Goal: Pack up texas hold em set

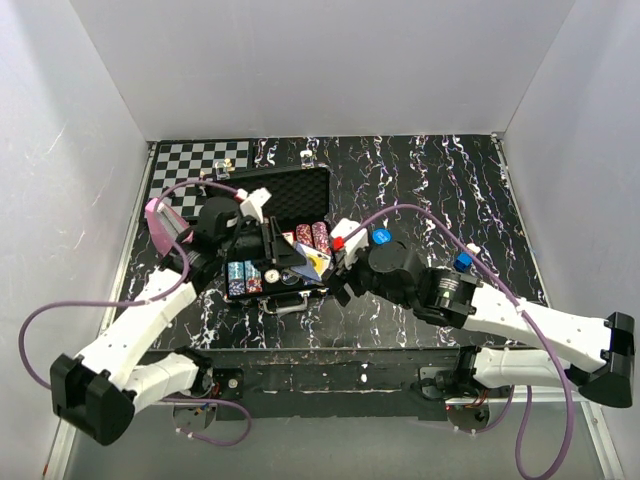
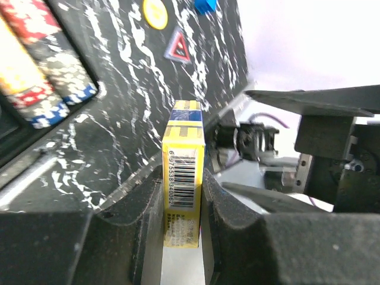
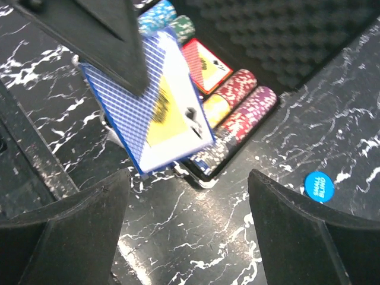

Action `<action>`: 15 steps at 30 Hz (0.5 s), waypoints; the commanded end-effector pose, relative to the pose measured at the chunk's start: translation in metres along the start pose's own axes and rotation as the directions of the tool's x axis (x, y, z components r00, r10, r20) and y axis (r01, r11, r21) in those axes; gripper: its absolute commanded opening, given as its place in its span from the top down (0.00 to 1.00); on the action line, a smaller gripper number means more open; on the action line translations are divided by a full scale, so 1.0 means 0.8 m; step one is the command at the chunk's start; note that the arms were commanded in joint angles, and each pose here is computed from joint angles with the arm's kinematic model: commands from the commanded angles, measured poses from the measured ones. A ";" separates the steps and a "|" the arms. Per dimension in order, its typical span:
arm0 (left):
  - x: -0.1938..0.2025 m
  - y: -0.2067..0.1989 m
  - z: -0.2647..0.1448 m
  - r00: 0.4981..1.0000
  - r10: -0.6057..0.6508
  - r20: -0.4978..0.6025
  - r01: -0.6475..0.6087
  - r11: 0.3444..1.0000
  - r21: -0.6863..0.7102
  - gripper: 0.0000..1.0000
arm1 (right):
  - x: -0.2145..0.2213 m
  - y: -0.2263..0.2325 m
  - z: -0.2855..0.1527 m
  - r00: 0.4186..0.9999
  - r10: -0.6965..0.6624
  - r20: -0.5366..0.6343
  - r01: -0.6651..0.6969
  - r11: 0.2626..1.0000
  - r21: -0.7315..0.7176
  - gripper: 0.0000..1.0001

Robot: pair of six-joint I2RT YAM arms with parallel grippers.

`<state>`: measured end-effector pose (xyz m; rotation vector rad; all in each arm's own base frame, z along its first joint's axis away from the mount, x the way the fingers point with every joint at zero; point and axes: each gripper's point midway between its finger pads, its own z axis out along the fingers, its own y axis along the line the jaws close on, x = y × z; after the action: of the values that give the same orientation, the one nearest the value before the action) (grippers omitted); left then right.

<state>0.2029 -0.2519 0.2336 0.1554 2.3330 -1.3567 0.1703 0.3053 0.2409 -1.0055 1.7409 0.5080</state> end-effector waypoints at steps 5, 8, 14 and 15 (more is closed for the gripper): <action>-0.036 0.092 -0.039 0.941 -0.086 0.326 0.163 0.963 -0.216 1.00 | -0.019 -0.057 -0.014 0.956 0.238 0.170 -0.263 0.953 0.149 0.13; -0.030 0.126 -0.048 0.913 -0.104 0.394 0.235 0.925 -0.299 1.00 | -0.006 -0.077 -0.012 0.936 0.312 0.165 -0.343 0.914 0.216 0.13; -0.023 0.163 -0.047 0.846 -0.181 0.502 0.367 0.881 -0.300 1.00 | 0.002 -0.075 -0.003 0.886 0.420 0.195 -0.456 0.865 0.210 0.13; -0.023 0.167 -0.046 0.841 -0.184 0.508 0.374 0.877 -0.301 1.00 | 0.002 -0.072 -0.001 0.879 0.434 0.198 -0.469 0.862 0.192 0.14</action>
<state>0.2300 -0.1582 0.1364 -0.4967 2.3329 -0.8893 0.2142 0.2635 0.2433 -0.4999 1.8605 0.5380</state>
